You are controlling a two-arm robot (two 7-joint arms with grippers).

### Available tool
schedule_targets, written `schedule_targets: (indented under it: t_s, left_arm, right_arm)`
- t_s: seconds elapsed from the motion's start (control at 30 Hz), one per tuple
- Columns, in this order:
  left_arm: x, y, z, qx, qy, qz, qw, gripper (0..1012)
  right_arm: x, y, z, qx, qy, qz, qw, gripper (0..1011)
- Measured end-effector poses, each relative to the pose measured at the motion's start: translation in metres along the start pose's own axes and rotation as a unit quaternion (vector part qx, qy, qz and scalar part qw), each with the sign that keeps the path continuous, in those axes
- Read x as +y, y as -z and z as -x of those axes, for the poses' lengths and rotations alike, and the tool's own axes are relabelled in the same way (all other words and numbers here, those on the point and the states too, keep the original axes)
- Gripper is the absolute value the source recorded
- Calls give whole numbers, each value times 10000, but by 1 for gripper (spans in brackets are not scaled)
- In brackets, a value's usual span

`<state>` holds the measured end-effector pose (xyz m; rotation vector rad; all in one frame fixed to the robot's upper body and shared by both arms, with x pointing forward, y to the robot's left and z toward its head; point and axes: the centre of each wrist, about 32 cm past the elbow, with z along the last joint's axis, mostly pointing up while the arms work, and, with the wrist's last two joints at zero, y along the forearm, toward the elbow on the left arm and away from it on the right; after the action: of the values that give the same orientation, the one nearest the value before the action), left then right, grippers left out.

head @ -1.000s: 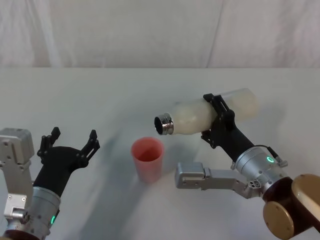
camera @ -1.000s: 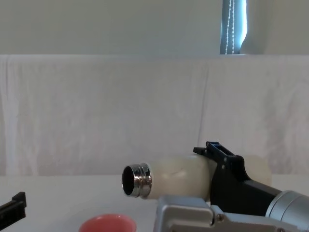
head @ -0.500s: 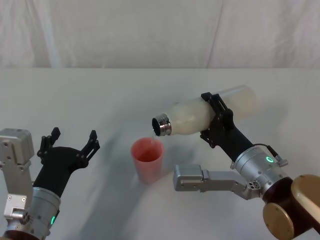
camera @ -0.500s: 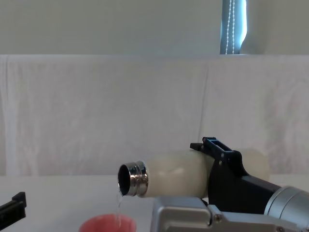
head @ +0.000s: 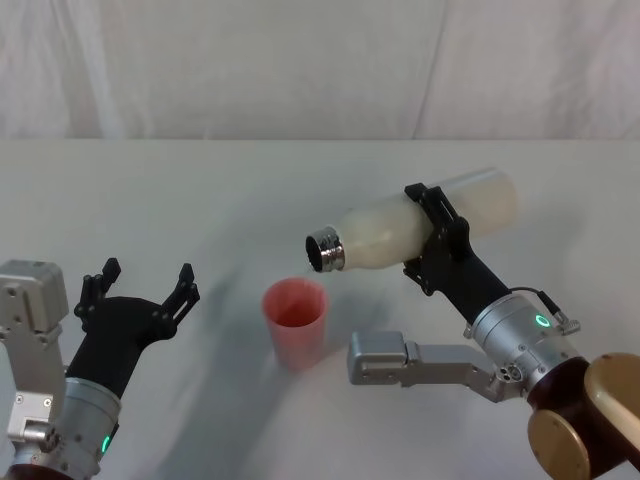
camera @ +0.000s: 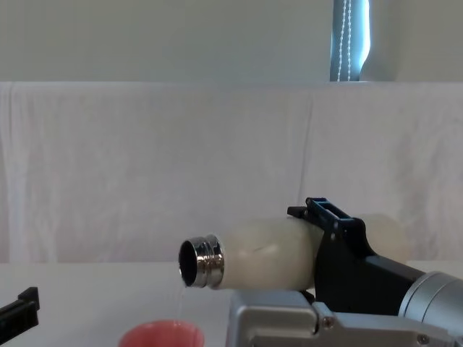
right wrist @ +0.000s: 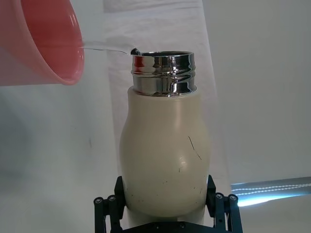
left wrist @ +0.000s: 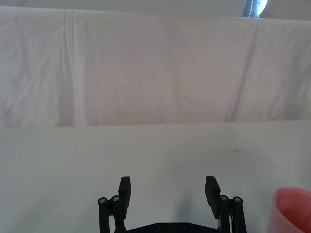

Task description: Grasp the thermos with one hand and pour water into the cup lid.

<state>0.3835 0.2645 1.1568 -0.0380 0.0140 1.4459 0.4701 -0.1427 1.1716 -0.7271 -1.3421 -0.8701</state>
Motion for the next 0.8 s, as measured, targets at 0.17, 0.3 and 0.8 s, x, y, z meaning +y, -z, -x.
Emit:
schedule_targets:
  t_s: [0.17, 0.3, 0.8]
  left_arm:
    - [0, 0, 0, 0, 0, 0, 10000, 1001]
    - [0, 0, 0, 0, 0, 0, 10000, 1001]
    - [0, 0, 0, 0, 0, 0, 10000, 1001]
  right_arm:
    - [-1, -3, -9, -17, 13, 9, 10000, 960]
    - [-2, -3, -16, -37, 5, 17, 10000, 960]
    - [16, -6, -63, -137, -46, -20, 9999, 960]
